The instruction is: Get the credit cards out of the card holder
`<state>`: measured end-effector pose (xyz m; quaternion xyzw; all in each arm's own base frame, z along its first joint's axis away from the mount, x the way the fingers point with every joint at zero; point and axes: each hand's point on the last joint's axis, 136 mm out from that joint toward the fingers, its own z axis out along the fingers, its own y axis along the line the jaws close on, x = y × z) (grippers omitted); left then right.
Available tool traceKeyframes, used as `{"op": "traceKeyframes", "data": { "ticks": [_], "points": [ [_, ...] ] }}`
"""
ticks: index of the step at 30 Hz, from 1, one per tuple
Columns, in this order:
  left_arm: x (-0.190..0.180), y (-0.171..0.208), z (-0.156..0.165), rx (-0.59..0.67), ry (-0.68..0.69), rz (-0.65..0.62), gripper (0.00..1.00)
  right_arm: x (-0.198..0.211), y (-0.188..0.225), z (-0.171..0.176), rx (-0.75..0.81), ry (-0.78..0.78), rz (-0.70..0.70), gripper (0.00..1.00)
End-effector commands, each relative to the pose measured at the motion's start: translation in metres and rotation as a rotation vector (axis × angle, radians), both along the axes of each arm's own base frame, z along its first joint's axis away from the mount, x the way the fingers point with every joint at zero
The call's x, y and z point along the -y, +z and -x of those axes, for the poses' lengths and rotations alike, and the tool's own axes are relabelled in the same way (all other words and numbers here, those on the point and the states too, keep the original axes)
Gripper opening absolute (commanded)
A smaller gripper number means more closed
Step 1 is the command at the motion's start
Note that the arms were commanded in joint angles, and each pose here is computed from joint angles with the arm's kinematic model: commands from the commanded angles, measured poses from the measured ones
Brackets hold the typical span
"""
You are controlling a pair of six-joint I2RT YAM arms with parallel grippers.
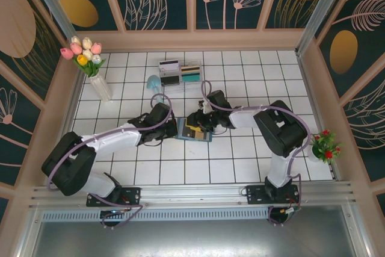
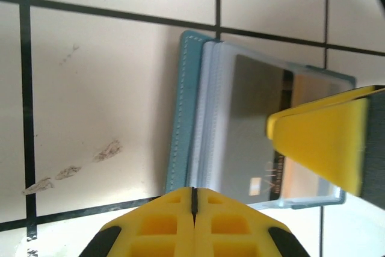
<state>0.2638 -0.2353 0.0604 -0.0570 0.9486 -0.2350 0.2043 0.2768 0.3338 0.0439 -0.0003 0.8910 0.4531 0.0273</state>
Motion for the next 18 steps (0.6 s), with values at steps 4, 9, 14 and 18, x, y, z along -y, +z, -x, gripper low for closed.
{"op": "traceKeyframes", "data": {
  "ticks": [4,9,14,18],
  "points": [
    [0.028,0.025,-0.004,0.053,-0.076,0.139,0.0,0.017,0.008,-0.01,0.036,-0.066,0.063,0.39],
    [0.039,0.019,-0.011,0.037,-0.097,0.138,0.0,0.032,0.022,-0.011,0.074,-0.117,0.082,0.38],
    [0.033,-0.013,-0.016,-0.027,-0.063,0.042,0.0,0.042,0.009,-0.004,0.028,-0.14,0.134,0.33],
    [0.026,-0.023,-0.02,-0.044,-0.039,-0.021,0.0,0.043,-0.002,-0.003,-0.004,-0.144,0.157,0.3]
  ]
}}
